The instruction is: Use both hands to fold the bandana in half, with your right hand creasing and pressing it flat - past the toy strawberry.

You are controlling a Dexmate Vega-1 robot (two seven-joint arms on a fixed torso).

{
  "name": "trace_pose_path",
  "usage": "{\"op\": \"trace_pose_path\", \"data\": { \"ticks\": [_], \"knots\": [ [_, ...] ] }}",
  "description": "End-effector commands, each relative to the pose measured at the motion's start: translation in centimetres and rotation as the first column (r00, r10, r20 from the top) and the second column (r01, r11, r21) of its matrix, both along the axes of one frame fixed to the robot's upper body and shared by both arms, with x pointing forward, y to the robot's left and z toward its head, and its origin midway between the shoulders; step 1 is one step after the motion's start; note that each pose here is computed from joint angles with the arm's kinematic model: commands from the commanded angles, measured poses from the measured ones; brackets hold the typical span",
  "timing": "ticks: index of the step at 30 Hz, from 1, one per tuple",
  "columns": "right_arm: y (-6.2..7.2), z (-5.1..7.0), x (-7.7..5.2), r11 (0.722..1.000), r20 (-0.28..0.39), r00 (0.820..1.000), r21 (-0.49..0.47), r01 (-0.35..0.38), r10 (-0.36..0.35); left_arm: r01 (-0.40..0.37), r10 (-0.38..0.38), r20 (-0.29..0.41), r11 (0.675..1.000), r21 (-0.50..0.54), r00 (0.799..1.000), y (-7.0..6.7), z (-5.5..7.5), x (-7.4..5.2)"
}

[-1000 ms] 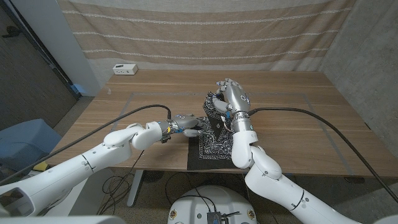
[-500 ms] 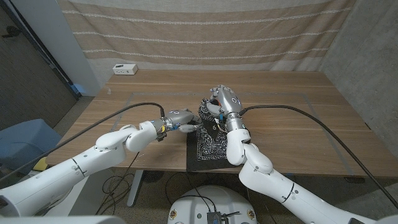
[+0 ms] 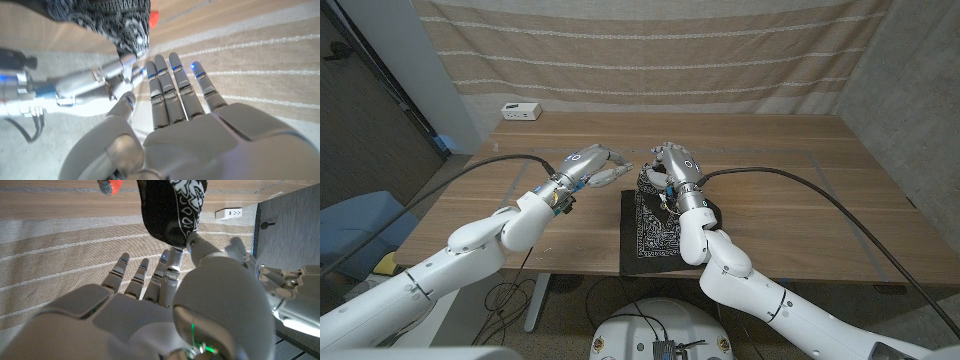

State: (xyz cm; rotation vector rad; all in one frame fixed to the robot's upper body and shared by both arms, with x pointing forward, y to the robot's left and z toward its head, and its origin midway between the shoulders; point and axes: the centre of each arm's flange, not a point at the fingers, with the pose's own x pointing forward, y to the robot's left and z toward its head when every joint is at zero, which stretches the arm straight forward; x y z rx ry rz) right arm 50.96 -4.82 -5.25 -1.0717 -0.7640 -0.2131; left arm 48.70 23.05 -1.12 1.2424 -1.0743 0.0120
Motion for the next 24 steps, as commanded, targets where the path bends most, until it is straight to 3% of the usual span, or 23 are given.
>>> {"op": "trace_pose_path", "data": {
  "ticks": [1, 5, 7, 10, 11, 15, 16, 17, 19, 20, 24],
  "knots": [
    [1.3, -0.9, 0.3, 0.996, -0.061, 0.995, -0.033, -0.086, 0.083, 0.267, -0.152, 0.398, 0.93, -0.251, 0.905, 2.1, -0.1, -4.5],
    [1.5, -1.1, 0.6, 0.985, -0.104, 0.98, 0.002, -0.17, 0.169, 0.302, -0.148, 0.466, 0.912, -0.276, 0.872, 2.2, -0.4, -4.8],
    [1.4, -1.1, 1.0, 0.965, -0.164, 0.951, 0.032, -0.26, 0.262, 0.299, -0.136, 0.477, 0.911, -0.285, 0.868, 2.3, -0.4, -4.7],
    [0.9, -1.2, 1.8, 0.914, -0.254, 0.878, 0.103, -0.392, 0.406, 0.293, -0.132, 0.466, 0.91, -0.293, 0.875, 2.4, -0.3, -4.4],
    [0.5, -1.1, 2.1, 0.89, -0.283, 0.844, 0.131, -0.437, 0.456, 0.287, -0.124, 0.463, 0.91, -0.3, 0.878, 2.5, -0.4, -4.3],
    [-0.2, -0.7, 2.4, 0.852, -0.334, 0.784, 0.159, -0.5, 0.523, 0.28, -0.118, 0.45, 0.908, -0.312, 0.885, 2.6, -0.4, -4.0],
    [-0.4, -0.5, 2.5, 0.836, -0.356, 0.759, 0.169, -0.522, 0.545, 0.282, -0.12, 0.445, 0.906, -0.317, 0.887, 2.6, -0.4, -3.9],
    [-0.4, -0.5, 2.5, 0.835, -0.357, 0.757, 0.17, -0.523, 0.547, 0.282, -0.121, 0.445, 0.906, -0.317, 0.888, 2.6, -0.4, -3.9],
    [-0.9, -0.4, 2.8, 0.794, -0.383, 0.699, 0.213, -0.57, 0.604, 0.284, -0.124, 0.439, 0.903, -0.321, 0.89, 2.6, -0.4, -3.8],
    [-1.6, -0.2, 3.1, 0.756, -0.386, 0.653, 0.258, -0.602, 0.652, 0.281, -0.125, 0.431, 0.905, -0.32, 0.894, 2.6, -0.4, -3.7],
    [-3.0, 0.1, 3.3, 0.688, -0.365, 0.584, 0.341, -0.641, 0.725, 0.29, -0.137, 0.42, 0.9, -0.325, 0.897, 2.6, -0.3, -3.5]
  ]
}}
